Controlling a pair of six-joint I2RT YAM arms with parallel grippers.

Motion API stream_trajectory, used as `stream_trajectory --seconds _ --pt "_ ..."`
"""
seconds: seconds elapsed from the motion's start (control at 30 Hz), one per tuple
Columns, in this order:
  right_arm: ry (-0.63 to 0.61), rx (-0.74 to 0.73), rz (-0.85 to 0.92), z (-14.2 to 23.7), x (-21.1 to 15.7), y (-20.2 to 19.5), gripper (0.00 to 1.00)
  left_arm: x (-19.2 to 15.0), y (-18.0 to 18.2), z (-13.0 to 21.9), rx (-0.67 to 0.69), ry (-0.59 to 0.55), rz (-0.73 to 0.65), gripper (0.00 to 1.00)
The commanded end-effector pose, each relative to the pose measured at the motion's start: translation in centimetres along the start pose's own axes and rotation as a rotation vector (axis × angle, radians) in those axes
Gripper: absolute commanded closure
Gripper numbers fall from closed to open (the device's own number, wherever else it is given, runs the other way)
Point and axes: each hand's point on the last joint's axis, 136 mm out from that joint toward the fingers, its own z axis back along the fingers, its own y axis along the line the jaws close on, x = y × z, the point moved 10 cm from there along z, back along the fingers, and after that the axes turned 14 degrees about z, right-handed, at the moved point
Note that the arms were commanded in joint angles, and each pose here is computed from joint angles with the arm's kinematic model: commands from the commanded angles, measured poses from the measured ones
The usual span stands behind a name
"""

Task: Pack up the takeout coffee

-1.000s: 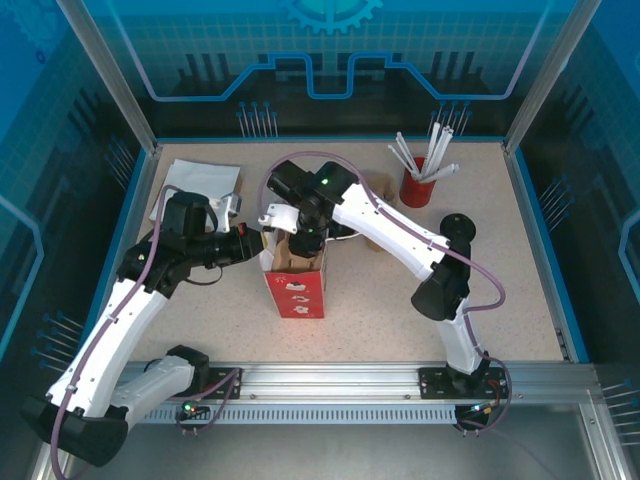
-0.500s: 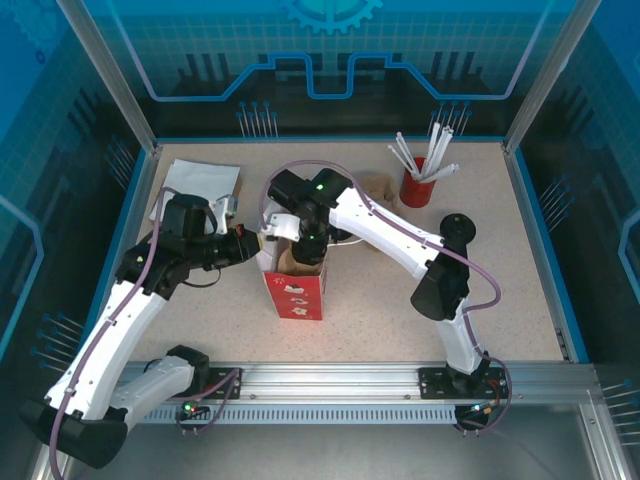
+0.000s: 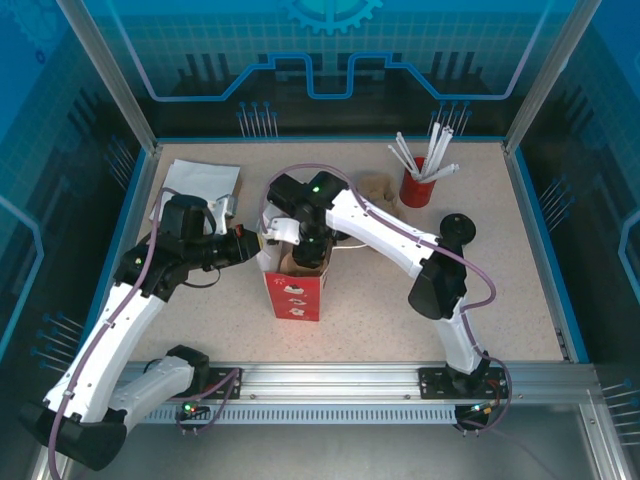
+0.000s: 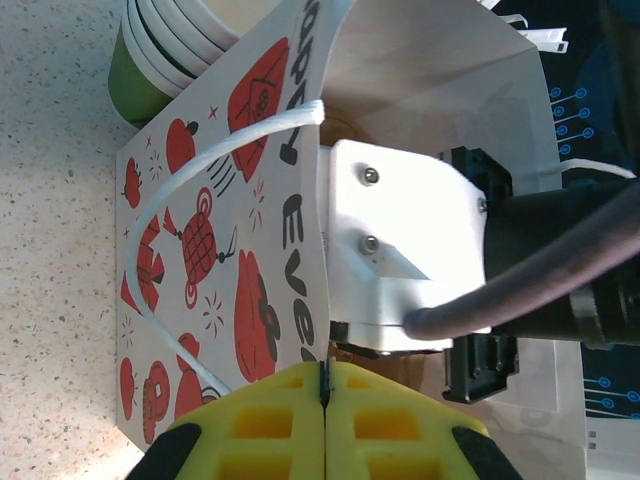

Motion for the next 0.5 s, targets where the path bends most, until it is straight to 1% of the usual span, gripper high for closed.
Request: stream_trajectory --seconds 0.0,0.1,0.23,0.47 --pt "0.065 0.029 0.045 -1.6 -0.4 -0.1 0.68 -0.2 -0.6 0.5 -0.045 -0.005 -0.013 0.93" --pt "0.062 0.028 0.043 -1.9 -0.3 -0.2 0.68 -0.2 -0.4 0.5 -0.017 -0.014 -0.015 0.92" --pt "0.050 0.033 0.043 -2.6 -0.1 -0.4 0.68 -0.2 -0.2 0.3 -0.012 -0.005 -0.013 0.93" --pt "0.099 0.051 0.065 -4.4 -0.4 -0.5 0.68 -0.2 0.0 0.3 0.002 -0.013 -0.009 0.93"
